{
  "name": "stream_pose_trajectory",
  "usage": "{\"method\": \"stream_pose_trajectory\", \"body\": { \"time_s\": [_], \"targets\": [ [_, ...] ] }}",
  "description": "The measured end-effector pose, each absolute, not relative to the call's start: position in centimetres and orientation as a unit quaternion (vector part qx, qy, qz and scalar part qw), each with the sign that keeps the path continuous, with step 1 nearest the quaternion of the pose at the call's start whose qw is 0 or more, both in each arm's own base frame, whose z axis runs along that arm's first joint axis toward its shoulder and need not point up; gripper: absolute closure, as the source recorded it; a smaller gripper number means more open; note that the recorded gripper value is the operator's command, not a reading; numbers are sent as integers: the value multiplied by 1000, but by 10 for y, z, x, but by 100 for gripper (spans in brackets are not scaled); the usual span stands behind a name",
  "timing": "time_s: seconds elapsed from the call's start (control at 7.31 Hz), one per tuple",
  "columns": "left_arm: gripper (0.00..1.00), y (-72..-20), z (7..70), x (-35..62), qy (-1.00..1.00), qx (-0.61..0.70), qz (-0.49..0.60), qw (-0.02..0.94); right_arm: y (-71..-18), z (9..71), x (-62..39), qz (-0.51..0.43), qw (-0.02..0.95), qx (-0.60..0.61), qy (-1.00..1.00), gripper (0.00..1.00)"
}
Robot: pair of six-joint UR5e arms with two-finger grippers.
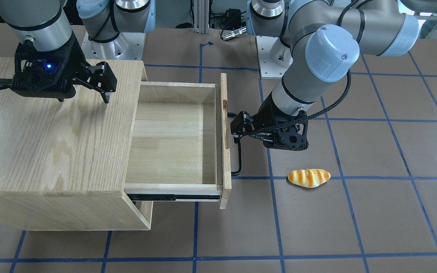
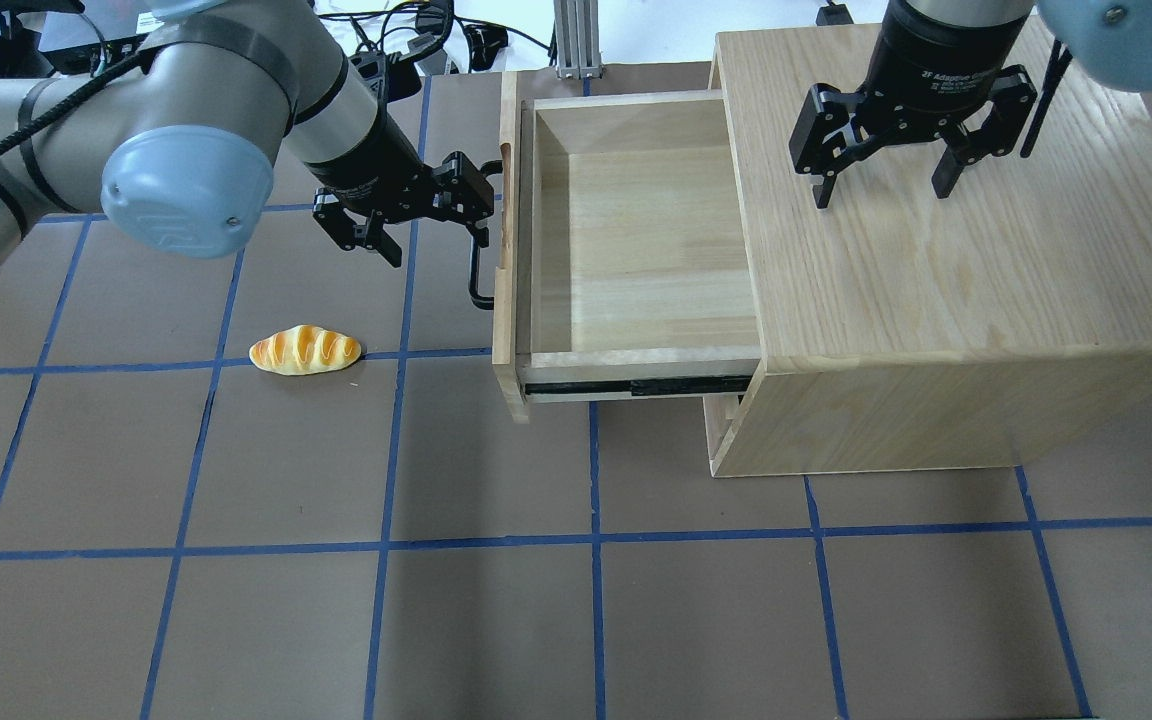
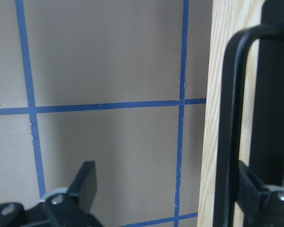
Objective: Open upper drawer
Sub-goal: 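Pull the handle farther out with the left gripper to widen the drawer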
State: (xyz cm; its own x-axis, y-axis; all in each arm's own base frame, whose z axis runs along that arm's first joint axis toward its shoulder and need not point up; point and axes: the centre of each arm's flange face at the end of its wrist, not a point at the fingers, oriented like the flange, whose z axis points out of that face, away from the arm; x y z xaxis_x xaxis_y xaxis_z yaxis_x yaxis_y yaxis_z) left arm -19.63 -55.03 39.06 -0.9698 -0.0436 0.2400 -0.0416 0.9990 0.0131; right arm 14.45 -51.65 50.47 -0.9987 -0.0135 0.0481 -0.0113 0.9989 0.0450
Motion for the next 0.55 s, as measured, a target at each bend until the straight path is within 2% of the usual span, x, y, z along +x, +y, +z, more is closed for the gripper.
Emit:
{"method": "stream_pose_trajectory", "body": {
  "time_s": [0.27, 0.55],
  "targets": [
    [0, -549, 402, -189, -992, 27, -8, 121, -516, 505, 145, -22, 24, 7, -999, 0],
    [0, -534, 446, -170, -992, 42, -15, 119, -516, 505, 145, -22, 24, 7, -999, 0]
  ]
}}
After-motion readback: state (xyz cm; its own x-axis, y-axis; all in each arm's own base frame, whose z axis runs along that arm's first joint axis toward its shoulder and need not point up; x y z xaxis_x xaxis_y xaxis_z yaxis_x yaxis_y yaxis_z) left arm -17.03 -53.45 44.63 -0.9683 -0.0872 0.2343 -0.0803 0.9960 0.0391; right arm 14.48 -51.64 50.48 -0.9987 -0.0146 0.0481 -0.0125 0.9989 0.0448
